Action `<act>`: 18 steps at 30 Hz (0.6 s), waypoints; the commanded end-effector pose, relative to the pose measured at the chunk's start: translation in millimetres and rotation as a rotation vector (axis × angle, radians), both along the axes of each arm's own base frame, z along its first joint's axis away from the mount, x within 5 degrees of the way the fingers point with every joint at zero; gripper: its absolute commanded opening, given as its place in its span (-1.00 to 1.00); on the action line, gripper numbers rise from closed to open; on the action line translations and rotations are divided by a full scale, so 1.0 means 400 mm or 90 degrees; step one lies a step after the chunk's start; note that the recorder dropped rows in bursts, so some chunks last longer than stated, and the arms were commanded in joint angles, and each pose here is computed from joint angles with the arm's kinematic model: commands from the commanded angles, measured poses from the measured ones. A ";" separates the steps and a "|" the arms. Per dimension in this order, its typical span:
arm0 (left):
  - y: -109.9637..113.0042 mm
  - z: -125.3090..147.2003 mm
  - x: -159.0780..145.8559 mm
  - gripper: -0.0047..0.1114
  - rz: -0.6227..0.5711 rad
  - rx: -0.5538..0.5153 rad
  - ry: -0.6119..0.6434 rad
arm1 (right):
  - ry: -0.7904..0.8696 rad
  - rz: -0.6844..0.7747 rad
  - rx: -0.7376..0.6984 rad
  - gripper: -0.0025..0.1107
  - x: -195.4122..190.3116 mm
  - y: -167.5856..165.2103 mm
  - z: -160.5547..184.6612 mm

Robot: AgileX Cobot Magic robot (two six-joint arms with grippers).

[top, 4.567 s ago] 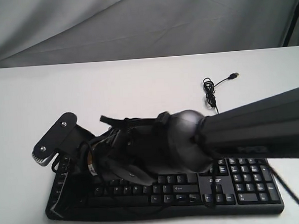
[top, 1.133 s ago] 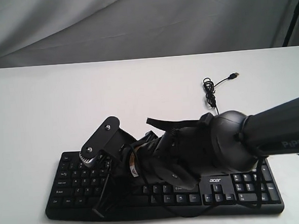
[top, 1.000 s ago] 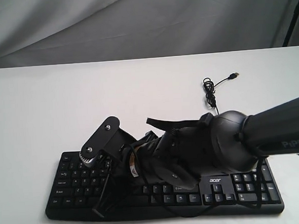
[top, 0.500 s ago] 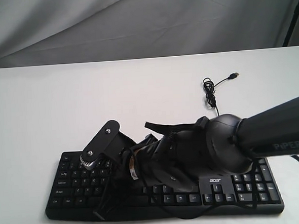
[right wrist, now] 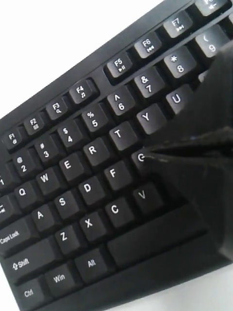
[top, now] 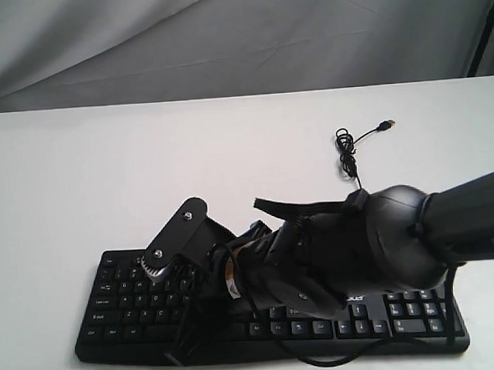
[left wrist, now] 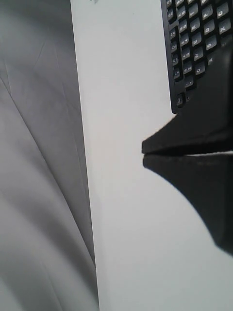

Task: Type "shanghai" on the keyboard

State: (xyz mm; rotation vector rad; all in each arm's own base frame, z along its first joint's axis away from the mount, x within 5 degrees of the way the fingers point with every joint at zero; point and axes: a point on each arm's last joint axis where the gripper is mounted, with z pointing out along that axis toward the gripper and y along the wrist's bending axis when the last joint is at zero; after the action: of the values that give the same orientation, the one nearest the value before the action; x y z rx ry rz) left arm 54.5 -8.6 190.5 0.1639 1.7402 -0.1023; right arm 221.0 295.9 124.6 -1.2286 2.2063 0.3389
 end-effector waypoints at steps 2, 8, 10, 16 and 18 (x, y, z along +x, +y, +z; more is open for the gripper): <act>0.000 -0.002 0.000 -0.92 -0.002 -0.002 -0.002 | -0.016 0.001 0.015 -0.96 0.011 -0.005 0.006; 0.000 -0.002 0.000 -0.92 -0.002 -0.002 -0.002 | -0.017 -0.006 0.017 -0.96 0.019 -0.012 0.006; 0.000 -0.002 0.000 -0.92 -0.002 -0.002 -0.002 | -0.016 -0.007 0.016 -0.96 0.019 -0.012 0.004; 0.000 -0.002 0.000 -0.92 -0.002 -0.002 -0.002 | 0.004 -0.012 -0.004 -0.96 0.018 -0.013 -0.032; 0.000 -0.002 0.000 -0.92 -0.002 -0.002 -0.002 | 0.002 -0.012 -0.002 -0.96 0.018 -0.013 -0.027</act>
State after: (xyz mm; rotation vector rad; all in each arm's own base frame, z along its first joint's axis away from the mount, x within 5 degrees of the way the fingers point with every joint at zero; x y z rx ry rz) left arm 54.5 -8.6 190.5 0.1639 1.7402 -0.1023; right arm 228.4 292.5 114.8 -1.2015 2.2175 0.3378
